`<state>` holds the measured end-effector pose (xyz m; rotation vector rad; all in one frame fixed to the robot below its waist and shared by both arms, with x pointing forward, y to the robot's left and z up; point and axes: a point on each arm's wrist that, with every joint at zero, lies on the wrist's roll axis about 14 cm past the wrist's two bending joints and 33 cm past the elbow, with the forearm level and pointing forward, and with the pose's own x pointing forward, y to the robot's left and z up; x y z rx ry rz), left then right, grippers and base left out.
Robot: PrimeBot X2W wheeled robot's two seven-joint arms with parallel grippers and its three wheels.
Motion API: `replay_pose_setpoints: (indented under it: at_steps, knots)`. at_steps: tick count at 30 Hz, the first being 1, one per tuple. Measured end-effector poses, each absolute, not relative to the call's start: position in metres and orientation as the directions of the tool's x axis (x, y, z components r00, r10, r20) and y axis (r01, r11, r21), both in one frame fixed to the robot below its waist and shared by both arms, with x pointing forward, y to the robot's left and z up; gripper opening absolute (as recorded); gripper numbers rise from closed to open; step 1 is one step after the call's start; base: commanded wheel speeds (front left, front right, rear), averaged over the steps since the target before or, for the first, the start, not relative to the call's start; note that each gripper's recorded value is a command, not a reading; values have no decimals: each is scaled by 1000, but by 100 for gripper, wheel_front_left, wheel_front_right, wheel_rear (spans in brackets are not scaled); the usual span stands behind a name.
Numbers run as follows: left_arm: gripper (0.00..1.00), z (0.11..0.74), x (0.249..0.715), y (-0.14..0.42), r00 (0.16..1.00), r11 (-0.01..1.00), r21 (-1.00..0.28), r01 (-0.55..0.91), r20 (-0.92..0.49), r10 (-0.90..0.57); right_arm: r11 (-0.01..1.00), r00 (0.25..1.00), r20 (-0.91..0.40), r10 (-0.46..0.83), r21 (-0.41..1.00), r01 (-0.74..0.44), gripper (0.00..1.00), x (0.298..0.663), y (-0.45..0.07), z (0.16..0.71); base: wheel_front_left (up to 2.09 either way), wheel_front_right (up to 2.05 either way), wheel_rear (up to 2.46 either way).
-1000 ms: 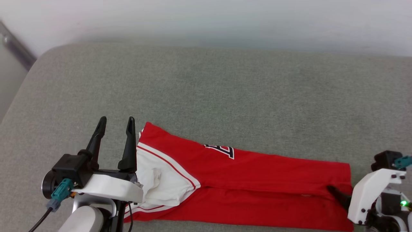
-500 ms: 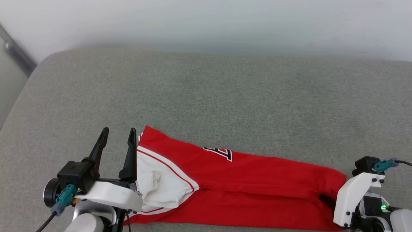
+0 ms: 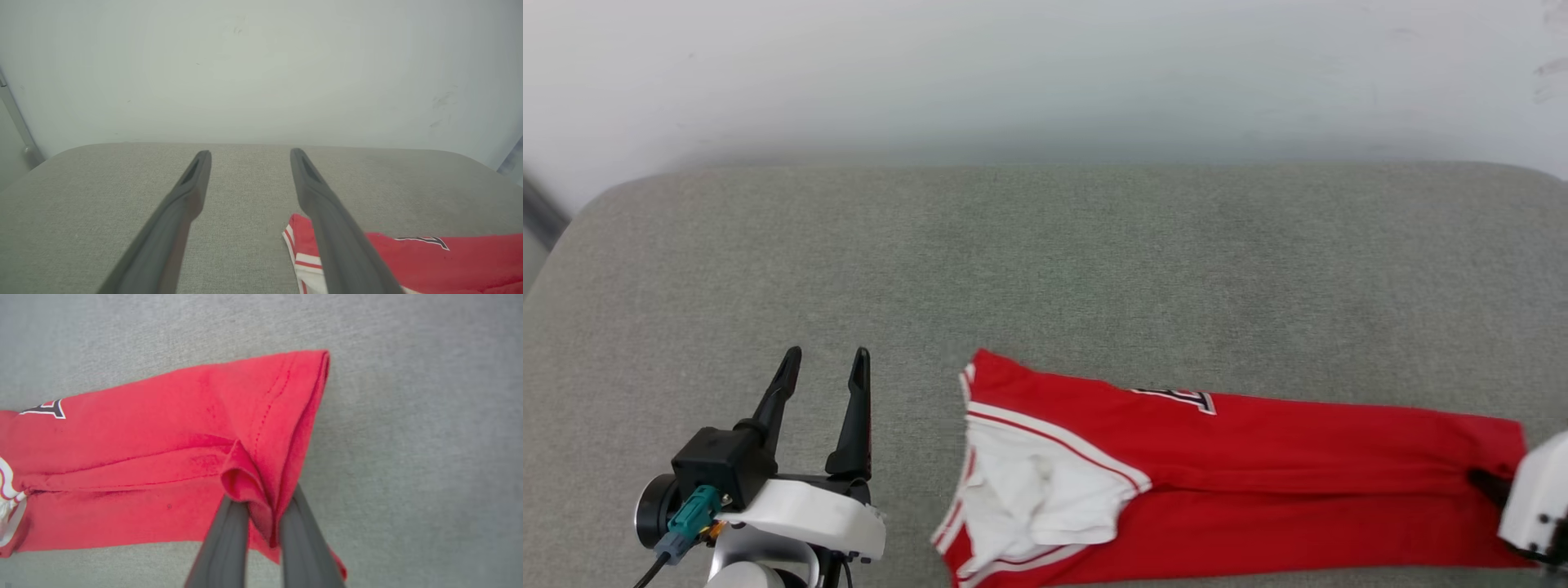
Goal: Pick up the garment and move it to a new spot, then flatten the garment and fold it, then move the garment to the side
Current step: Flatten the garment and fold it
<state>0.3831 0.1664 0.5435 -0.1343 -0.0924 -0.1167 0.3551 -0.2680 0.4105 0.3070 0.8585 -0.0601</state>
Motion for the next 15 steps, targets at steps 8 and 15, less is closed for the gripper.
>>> replay_pose_setpoints:
  at_steps: [8,15]
  knots:
    - [100,541,387,159,987,981,-135,142,94,-130,854,657,-748,91,398,335,0,338,-280,415,0,0,0]
    - [100,539,385,158,987,979,-142,148,86,-137,700,654,-653,382,666,256,0,347,-217,430,0,0,0]
